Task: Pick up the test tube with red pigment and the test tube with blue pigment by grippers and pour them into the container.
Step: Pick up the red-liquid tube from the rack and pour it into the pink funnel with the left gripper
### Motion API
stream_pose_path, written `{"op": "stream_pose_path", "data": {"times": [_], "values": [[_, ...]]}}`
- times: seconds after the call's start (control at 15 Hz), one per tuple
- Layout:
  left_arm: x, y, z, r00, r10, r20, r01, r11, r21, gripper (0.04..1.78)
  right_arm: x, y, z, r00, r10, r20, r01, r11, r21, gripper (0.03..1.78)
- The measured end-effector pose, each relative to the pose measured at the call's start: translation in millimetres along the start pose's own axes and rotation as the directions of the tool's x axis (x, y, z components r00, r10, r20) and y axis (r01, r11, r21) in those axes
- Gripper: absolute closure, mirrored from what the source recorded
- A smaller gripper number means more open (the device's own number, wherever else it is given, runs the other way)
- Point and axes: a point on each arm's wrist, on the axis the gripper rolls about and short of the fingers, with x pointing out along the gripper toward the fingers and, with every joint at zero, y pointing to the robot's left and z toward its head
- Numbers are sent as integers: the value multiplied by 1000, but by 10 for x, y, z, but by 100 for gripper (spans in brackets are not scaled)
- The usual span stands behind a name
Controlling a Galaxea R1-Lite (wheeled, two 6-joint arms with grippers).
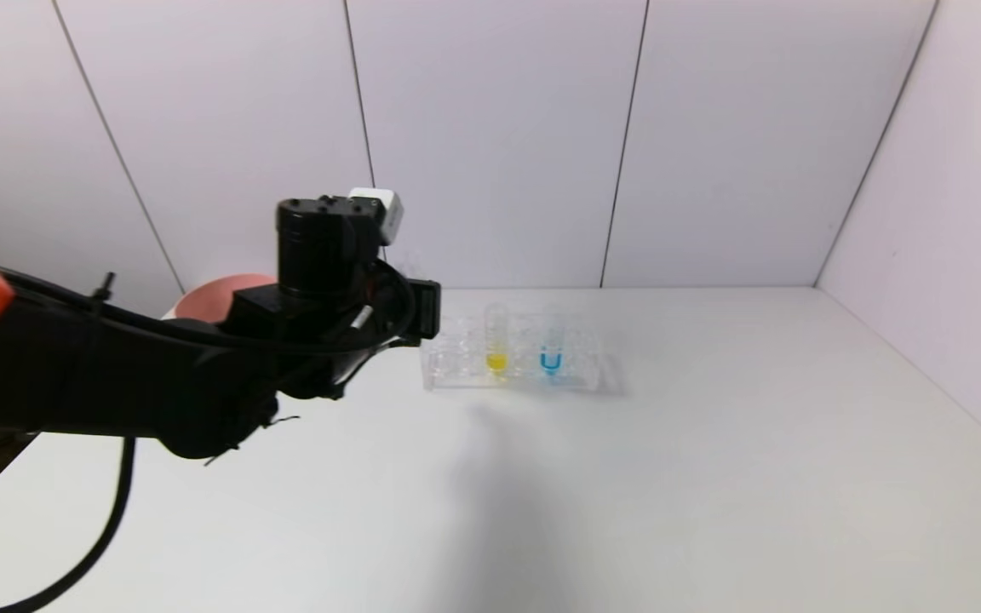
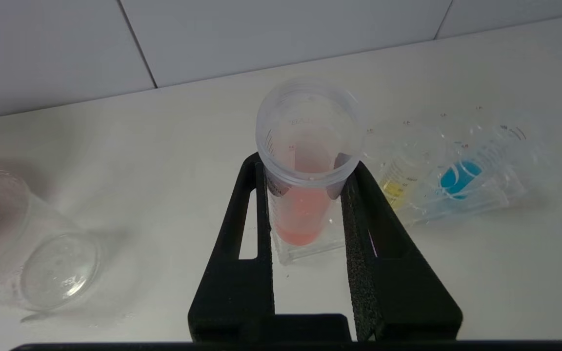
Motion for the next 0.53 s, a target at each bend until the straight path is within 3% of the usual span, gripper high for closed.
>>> {"op": "stream_pose_path", "data": {"times": [0.2,0.53], "values": [[-230,637,86,994,-83,-71,85,996,20,138,0,0,0,1000,0,0,0,1000,0,4],[-638,1690,28,974,-200,-103,211,972,105,138,0,0,0,1000,0,0,0,1000,0,4]]}}
